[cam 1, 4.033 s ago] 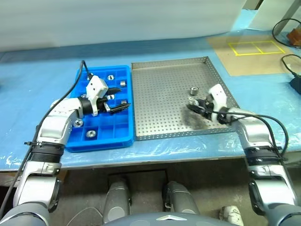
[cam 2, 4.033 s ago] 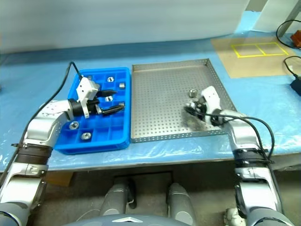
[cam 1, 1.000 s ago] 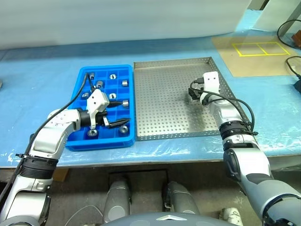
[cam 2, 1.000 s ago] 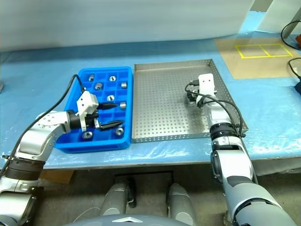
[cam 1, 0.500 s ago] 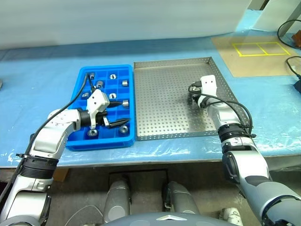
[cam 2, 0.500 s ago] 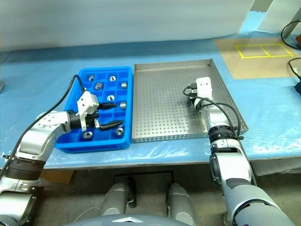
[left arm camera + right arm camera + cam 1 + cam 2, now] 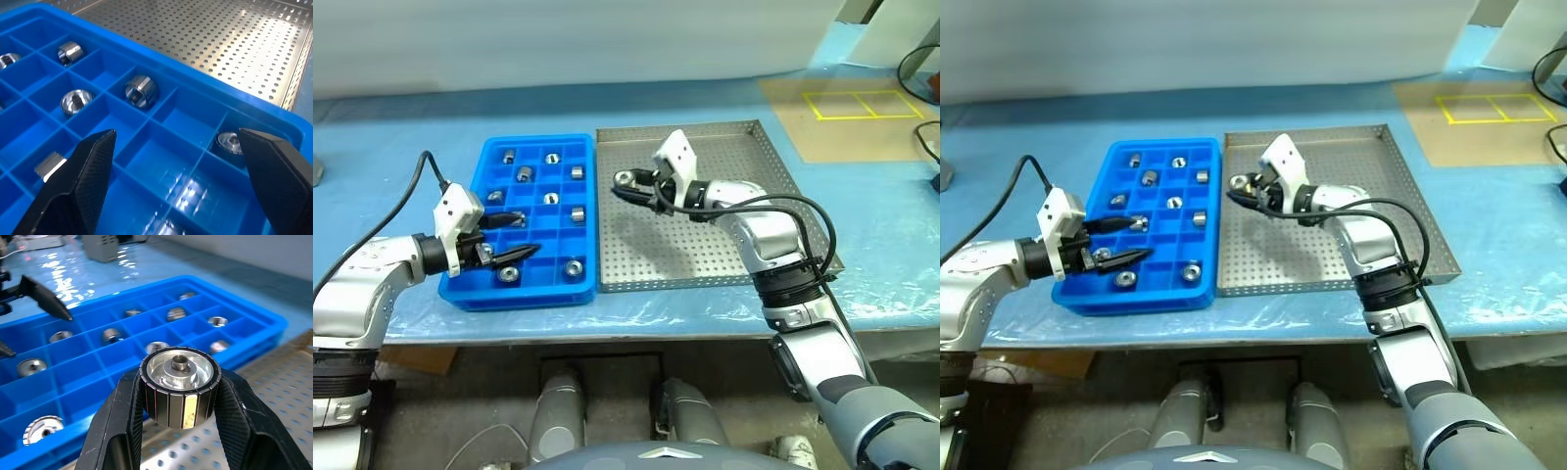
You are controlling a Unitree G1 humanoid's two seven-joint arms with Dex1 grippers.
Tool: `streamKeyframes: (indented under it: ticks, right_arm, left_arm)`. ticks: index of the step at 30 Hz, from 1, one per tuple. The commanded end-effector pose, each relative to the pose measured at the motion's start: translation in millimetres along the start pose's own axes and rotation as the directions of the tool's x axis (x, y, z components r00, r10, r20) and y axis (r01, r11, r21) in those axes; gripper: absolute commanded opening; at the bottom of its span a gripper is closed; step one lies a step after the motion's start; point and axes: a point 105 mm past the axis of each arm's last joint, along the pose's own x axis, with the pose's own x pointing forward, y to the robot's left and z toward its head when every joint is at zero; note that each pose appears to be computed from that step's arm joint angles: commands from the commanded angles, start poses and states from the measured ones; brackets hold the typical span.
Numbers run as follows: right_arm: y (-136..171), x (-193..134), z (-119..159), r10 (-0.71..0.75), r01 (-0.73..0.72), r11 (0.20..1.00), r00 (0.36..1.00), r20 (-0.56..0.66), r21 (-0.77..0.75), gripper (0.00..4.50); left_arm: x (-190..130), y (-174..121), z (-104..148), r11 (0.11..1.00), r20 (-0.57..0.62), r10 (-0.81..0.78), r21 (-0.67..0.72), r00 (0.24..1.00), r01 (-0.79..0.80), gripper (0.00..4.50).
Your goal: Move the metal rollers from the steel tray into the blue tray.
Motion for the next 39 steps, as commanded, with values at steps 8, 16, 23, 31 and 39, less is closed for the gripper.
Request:
streamKeyframes:
  ticks: [8,16,23,31,39]
  right_arm:
    - [41.1,59.4,5.4,0.192,-0.193,0.980,0.981,0.021,0.054,1.61]
    - [46.9,82.9,-18.1,0.161,-0.154,0.983,0.985,-0.062,0.103,1.61]
    - [46.7,77.6,-27.9,0.165,-0.155,0.982,0.982,-0.094,0.108,1.61]
    - [38.7,74.7,-24.2,0.113,-0.107,0.985,0.993,-0.042,0.132,2.58]
    - [19.6,63.8,-22.5,0.010,-0.006,0.990,0.999,-0.031,0.138,2.86]
  left_arm:
    - [-40.7,-18.0,8.2,0.989,0.005,0.144,0.023,0.990,-0.144,4.25]
    - [-39.6,-29.9,4.8,0.986,0.006,0.165,-0.002,0.986,-0.165,4.25]
    - [-34.5,-28.3,3.4,0.987,0.010,0.161,-0.006,0.987,-0.161,4.25]
    - [-20.6,-24.1,7.4,0.994,0.025,0.113,0.008,0.993,-0.113,4.25]
    - [-6.3,-17.9,12.0,0.998,0.034,0.056,0.034,0.998,-0.057,4.25]
